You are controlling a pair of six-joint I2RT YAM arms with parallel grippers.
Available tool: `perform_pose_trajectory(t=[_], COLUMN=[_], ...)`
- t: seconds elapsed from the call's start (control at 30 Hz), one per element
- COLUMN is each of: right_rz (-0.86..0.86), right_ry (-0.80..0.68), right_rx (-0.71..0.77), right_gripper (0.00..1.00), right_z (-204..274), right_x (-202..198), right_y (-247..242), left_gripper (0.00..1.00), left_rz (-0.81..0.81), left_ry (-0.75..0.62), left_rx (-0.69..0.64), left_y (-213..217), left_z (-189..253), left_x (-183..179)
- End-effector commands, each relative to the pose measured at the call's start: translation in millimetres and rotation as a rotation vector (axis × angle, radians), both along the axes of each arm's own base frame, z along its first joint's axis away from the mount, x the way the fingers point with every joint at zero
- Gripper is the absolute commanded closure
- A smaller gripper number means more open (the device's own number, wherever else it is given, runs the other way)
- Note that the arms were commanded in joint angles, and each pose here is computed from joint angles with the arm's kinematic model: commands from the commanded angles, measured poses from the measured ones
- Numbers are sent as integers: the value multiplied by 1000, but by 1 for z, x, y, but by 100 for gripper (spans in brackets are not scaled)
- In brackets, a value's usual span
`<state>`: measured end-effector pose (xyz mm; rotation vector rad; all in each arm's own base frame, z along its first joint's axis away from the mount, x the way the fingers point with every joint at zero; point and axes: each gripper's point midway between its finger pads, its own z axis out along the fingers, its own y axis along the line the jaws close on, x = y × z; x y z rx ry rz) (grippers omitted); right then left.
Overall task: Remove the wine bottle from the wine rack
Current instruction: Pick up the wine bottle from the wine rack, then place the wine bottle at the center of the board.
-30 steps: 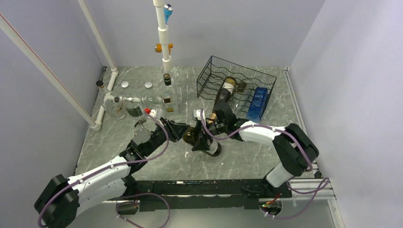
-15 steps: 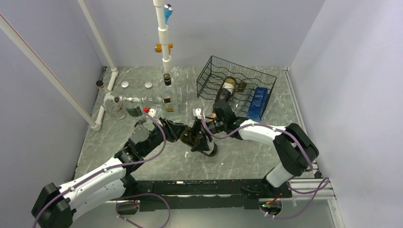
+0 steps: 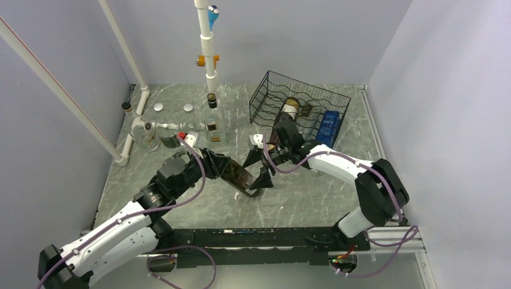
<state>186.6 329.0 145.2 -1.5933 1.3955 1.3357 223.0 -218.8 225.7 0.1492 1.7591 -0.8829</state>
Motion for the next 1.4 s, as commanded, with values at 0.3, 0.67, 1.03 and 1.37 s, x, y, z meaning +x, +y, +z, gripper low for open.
perform_pose_trajectory(t=[0.3, 0.67, 1.03, 1.37], right_rz=[36, 31, 16, 9], right_ry=[-123, -133, -136, -135], right_rx=[108, 99, 93, 91], right_gripper=[0, 0, 0, 0], right_z=[45, 42, 40, 39], right_x=[5, 6, 10, 11], right_y=[-33, -35, -38, -40], left_gripper=[100, 100, 100, 100], left_rz=[130, 223, 347, 463], left_ry=[-194, -256, -286, -312], left_rx=[42, 171, 312, 422], left_y=[30, 61, 105, 140], left_z=[90, 119, 126, 127], left_x=[14, 30, 46, 52])
